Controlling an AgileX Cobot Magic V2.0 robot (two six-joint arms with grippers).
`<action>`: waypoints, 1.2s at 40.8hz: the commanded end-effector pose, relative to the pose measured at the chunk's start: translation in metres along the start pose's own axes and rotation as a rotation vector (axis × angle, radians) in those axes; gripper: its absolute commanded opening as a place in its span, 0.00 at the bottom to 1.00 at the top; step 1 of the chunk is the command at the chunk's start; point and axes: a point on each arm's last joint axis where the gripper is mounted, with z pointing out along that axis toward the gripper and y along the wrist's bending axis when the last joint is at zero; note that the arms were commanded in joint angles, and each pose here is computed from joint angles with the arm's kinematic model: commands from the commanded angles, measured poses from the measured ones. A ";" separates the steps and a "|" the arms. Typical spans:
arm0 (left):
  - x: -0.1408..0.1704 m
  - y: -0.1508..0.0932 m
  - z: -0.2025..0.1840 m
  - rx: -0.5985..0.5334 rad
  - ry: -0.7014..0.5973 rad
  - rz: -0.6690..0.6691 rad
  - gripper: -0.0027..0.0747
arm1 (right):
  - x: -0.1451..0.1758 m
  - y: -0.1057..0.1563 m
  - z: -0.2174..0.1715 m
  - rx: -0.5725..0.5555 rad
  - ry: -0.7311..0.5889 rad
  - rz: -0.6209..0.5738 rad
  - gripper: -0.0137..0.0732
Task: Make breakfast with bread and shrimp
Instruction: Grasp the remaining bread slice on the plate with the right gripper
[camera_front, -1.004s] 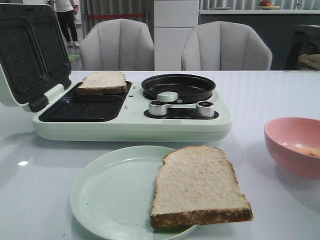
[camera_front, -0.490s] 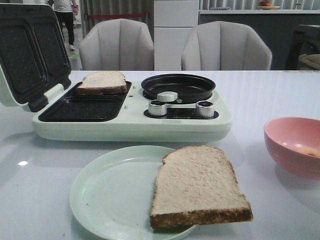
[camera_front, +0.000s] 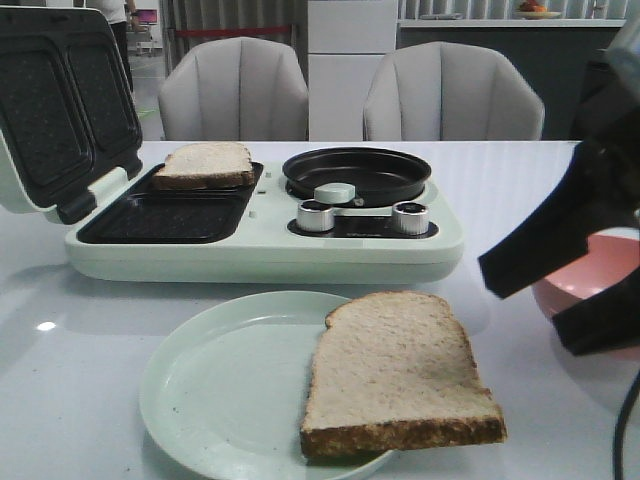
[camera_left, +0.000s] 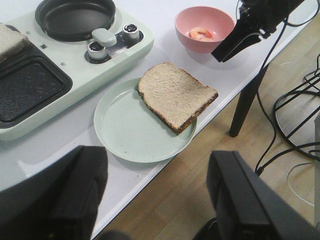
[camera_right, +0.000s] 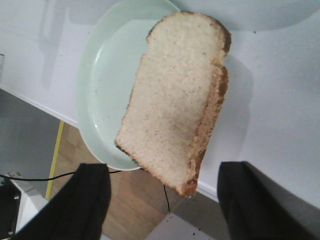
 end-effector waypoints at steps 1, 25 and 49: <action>-0.014 -0.002 -0.004 0.021 -0.101 0.000 0.67 | -0.008 0.003 0.013 -0.025 -0.010 0.020 0.80; -0.014 -0.001 -0.004 0.013 -0.104 0.006 0.67 | -0.026 -0.001 0.068 0.004 0.099 0.052 0.72; -0.014 0.000 -0.004 0.001 -0.105 0.017 0.67 | -0.031 0.029 0.033 -0.076 -0.003 -0.064 0.21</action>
